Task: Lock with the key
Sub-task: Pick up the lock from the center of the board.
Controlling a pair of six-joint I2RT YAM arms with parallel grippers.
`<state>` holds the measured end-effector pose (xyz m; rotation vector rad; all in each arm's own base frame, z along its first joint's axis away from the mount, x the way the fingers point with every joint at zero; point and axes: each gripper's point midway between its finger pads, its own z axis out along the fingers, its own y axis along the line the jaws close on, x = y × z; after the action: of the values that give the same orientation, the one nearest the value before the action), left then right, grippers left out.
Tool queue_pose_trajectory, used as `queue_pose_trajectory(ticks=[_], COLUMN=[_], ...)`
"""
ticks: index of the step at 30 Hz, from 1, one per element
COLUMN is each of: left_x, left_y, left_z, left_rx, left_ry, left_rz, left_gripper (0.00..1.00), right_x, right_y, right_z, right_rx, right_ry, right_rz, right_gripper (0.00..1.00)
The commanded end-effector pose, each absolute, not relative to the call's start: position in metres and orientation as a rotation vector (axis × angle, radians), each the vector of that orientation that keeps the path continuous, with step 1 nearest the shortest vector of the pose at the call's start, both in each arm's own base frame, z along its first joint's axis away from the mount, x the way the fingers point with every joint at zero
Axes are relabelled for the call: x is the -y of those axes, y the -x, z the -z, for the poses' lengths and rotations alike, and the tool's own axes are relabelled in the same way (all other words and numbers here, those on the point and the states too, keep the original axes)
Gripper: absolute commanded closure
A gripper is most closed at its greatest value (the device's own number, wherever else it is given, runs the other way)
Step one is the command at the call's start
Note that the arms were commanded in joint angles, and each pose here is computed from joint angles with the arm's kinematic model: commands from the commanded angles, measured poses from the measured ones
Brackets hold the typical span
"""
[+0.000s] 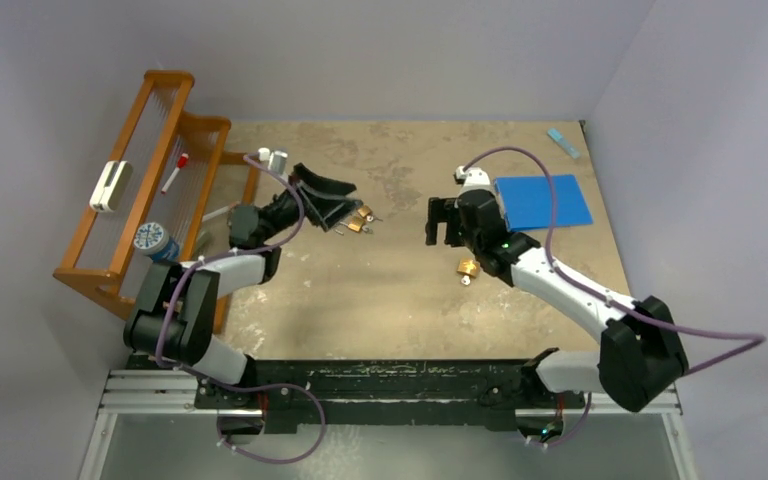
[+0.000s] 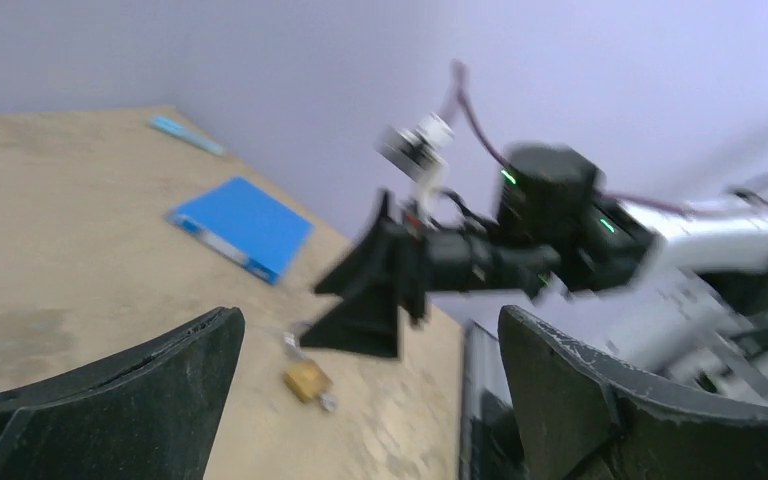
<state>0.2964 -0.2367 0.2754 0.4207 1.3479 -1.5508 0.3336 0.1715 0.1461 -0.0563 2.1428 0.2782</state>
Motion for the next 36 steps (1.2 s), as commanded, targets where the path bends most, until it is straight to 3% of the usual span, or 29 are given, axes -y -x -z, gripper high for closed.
queue_pose_trajectory(ticks=[1,4,8,12,20,24,31,36], left_x=[0.190,0.146,0.114,0.108,0.120,0.133,0.131,0.130], left_y=[-0.401,-0.426,-0.427,-0.424,-0.401,-0.357,-0.362,-0.362], left_z=[-0.259,-0.250,-0.246,-0.229,-0.230,-0.251,-0.244,-0.242], left_rx=[-1.544,-1.651,-1.648,-1.671,-1.550,-1.314,-1.344,-1.347], left_ry=[0.047,0.189,0.353,0.364,0.164,0.021,0.012,0.024], left_rz=[1.035,0.568,0.431,0.394,0.451,0.595,0.569,0.567], left_gripper=[0.01,0.01,0.01,0.01,0.02,0.01,0.01,0.02], right_x=[-0.194,-0.235,-0.293,-0.330,-0.359,-0.363,-0.361,-0.362], right_y=[-0.354,-0.368,-0.390,-0.425,-0.471,-0.474,-0.477,-0.474], right_z=[-0.174,-0.179,-0.162,-0.135,-0.108,-0.083,-0.058,-0.042], right_rx=[-2.060,-1.987,-1.957,-1.992,-2.010,-2.077,-2.139,-2.172], right_ry=[0.103,0.287,0.639,0.871,0.854,0.877,0.872,0.890], right_rz=[-0.237,-0.353,-0.466,-0.454,-0.427,-0.399,-0.350,-0.296], right_gripper=[0.01,0.01,0.01,0.02,0.14,0.23,0.36,0.37])
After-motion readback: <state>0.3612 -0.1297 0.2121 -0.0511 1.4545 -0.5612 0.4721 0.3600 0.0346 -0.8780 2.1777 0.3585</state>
